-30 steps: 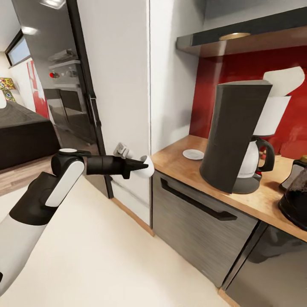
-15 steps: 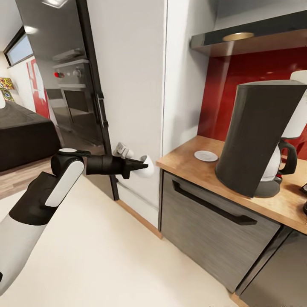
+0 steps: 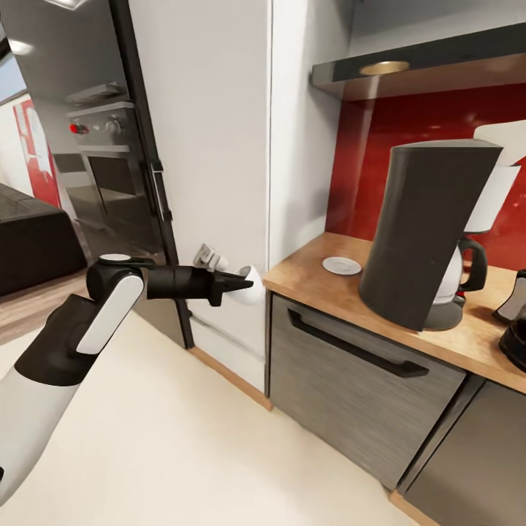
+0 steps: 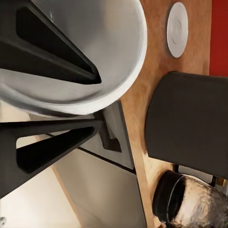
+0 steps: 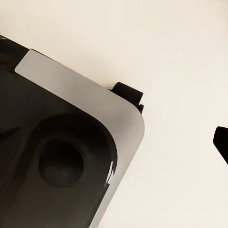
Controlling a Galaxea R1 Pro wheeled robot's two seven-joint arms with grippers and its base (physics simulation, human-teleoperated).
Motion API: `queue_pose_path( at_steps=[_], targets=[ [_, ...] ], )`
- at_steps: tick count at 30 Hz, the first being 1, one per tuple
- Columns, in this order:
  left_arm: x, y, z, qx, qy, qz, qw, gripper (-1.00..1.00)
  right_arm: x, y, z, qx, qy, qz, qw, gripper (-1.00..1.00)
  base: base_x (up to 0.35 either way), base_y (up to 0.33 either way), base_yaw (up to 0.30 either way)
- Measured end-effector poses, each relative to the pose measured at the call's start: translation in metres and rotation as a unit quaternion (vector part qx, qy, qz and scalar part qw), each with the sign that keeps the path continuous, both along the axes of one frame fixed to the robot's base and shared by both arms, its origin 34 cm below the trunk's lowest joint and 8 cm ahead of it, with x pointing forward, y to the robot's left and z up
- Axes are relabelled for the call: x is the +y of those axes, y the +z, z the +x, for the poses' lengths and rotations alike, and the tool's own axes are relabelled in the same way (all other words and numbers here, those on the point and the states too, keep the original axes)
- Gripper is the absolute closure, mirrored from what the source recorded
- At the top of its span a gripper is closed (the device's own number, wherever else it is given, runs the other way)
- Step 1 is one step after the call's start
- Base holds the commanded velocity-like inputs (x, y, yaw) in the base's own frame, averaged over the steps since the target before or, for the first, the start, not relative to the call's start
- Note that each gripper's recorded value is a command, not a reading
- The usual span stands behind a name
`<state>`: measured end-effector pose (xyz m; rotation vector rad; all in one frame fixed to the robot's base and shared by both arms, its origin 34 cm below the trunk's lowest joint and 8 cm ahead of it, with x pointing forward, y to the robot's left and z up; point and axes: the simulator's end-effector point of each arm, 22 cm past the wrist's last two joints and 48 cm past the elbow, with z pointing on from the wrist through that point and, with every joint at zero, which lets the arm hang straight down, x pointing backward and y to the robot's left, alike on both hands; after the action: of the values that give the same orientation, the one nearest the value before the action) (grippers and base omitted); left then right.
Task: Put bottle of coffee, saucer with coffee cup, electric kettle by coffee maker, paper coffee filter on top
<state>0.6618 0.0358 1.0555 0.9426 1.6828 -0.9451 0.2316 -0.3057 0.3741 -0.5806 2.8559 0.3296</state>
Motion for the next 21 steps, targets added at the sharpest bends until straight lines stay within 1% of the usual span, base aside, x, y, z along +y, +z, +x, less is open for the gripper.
queue_pose_path(
  at_steps=[4,6,15,21],
  targets=[
    [0.0037,-0.001,0.0012,0.0,0.003,0.003,1.0,1.0,0.0001,0.0001,0.0002,0.0,0.0,0.0,1.0,-1.0,0.076,0.291,-0.01],
    [0.0046,-0.0012,0.0016,0.0,0.004,0.003,1.0,1.0,0.0,0.0001,0.0001,0.0,0.0,0.0,1.0,-1.0,0.073,0.203,-0.111],
    [0.0075,0.0003,0.0031,-0.001,0.007,0.002,1.0,1.0,-0.0001,0.0,0.0001,0.0,0.0,0.0,1.0,-1.0,0.02,0.053,-0.241],
    [0.009,0.0004,0.0035,-0.002,0.009,0.003,1.0,1.0,0.0001,0.0002,0.0005,-0.001,0.0,0.0,1.0,-1.0,0.108,0.204,-0.08]
  ],
)
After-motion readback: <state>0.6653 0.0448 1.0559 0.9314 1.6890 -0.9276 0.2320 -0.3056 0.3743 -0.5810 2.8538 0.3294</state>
